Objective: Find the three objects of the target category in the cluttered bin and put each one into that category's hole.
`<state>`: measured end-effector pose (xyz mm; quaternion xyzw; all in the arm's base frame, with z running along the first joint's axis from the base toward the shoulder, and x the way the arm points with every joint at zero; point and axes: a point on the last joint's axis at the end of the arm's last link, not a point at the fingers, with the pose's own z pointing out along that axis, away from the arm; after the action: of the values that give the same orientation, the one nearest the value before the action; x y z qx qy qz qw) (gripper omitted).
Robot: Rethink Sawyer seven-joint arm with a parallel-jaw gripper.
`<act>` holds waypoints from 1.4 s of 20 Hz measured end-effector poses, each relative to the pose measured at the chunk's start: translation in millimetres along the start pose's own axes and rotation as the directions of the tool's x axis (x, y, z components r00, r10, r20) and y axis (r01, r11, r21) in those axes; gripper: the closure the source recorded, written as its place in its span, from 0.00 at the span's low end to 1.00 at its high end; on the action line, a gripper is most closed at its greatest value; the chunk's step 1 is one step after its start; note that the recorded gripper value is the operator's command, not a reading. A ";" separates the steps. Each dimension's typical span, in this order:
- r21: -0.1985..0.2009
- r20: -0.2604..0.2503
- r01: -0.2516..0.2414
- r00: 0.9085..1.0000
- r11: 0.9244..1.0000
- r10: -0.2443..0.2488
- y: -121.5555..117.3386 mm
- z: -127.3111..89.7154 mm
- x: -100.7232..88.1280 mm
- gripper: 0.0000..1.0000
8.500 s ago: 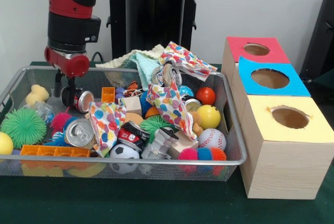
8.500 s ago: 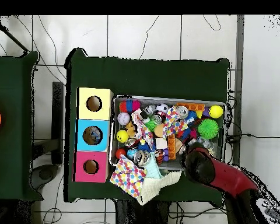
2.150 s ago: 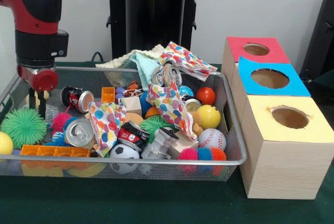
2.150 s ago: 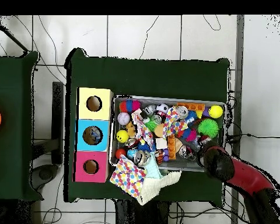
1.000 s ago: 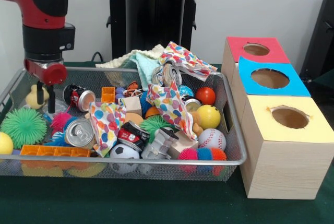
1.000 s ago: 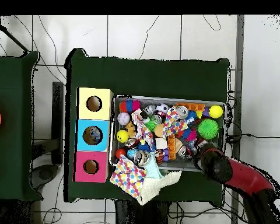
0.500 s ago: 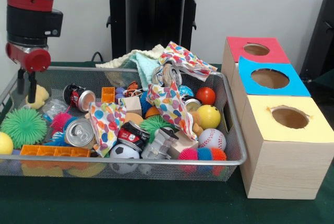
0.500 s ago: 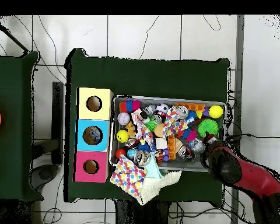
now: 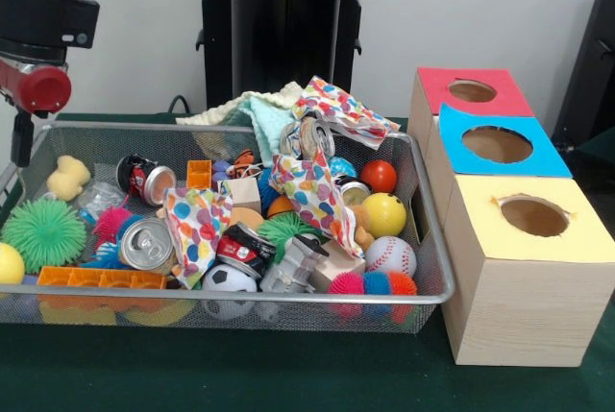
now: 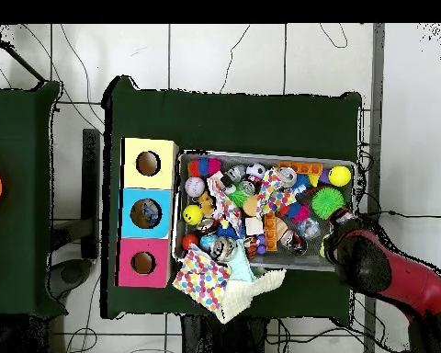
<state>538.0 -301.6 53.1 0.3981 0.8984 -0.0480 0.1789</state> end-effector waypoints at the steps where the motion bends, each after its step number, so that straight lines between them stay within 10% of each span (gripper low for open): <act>1: 0.000 0.001 0.000 1.000 1.000 0.000 -0.2 -0.4 -0.4 1.00; 25: 0.001 -0.014 0.000 1.000 1.000 0.000 -1.3 -1.0 7.5 1.00; 26: 0.002 -0.022 -0.001 1.000 1.000 0.001 -2.5 -1.1 11.4 0.00; 28: 0.003 -0.026 -0.002 1.000 1.000 0.002 -3.2 -1.2 13.4 0.00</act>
<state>527.1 -294.2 49.2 0.3999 0.9002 -0.0439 0.1670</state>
